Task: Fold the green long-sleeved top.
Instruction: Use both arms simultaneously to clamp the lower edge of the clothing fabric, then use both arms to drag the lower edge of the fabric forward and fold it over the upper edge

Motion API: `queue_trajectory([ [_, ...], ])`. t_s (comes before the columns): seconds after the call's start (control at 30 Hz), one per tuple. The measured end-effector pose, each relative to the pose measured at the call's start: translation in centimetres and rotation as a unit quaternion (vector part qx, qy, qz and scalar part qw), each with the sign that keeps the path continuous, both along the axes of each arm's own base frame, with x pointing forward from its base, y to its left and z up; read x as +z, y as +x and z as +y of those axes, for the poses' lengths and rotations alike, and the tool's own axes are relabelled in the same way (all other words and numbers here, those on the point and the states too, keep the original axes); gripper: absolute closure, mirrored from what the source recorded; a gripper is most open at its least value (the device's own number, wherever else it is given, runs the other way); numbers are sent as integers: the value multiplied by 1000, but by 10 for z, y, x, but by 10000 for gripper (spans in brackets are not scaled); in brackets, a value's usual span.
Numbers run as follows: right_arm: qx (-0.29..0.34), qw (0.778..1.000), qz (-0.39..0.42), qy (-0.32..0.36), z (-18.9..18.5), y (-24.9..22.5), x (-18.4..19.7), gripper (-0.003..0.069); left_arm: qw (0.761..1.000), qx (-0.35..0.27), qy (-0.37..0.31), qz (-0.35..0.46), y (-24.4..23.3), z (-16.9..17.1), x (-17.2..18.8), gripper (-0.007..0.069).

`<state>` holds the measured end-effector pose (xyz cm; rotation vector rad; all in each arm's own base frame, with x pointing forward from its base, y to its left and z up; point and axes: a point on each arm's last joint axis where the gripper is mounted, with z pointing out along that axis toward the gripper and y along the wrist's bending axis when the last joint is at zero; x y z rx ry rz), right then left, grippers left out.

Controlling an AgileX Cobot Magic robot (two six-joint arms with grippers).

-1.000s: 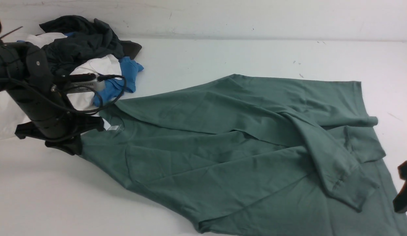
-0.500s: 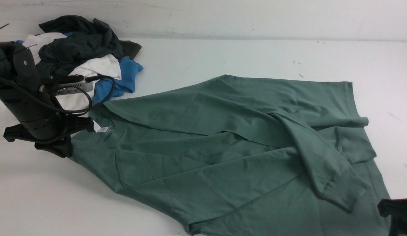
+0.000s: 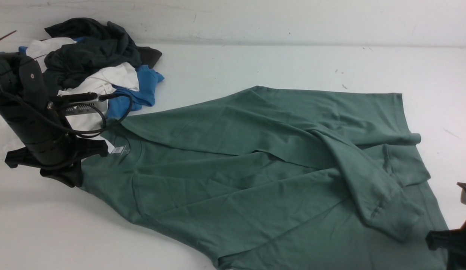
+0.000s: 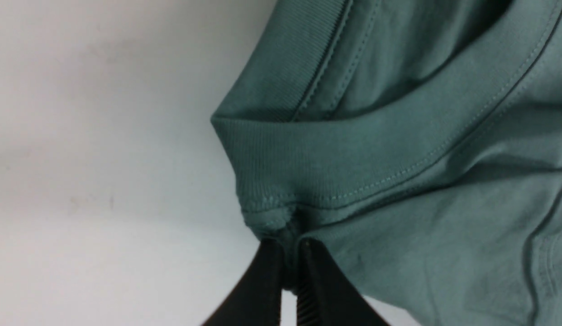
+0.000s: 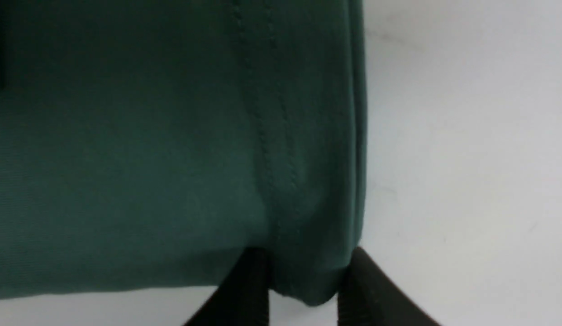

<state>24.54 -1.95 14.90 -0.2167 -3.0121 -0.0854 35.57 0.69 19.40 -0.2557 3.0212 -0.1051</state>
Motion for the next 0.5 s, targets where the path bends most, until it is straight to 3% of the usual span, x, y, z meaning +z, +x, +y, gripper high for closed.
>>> queue_trajectory([
  [0.07,5,1000,-15,-1,0,0,5,593,1000,-3,2,17,-3,0,0,606],
  [0.13,9,999,-39,-6,0,-4,21,631,999,-6,4,37,-7,1,1,606],
  [0.5,-28,989,-124,-78,-4,-84,91,633,996,-9,-2,87,-62,-2,21,606],
])
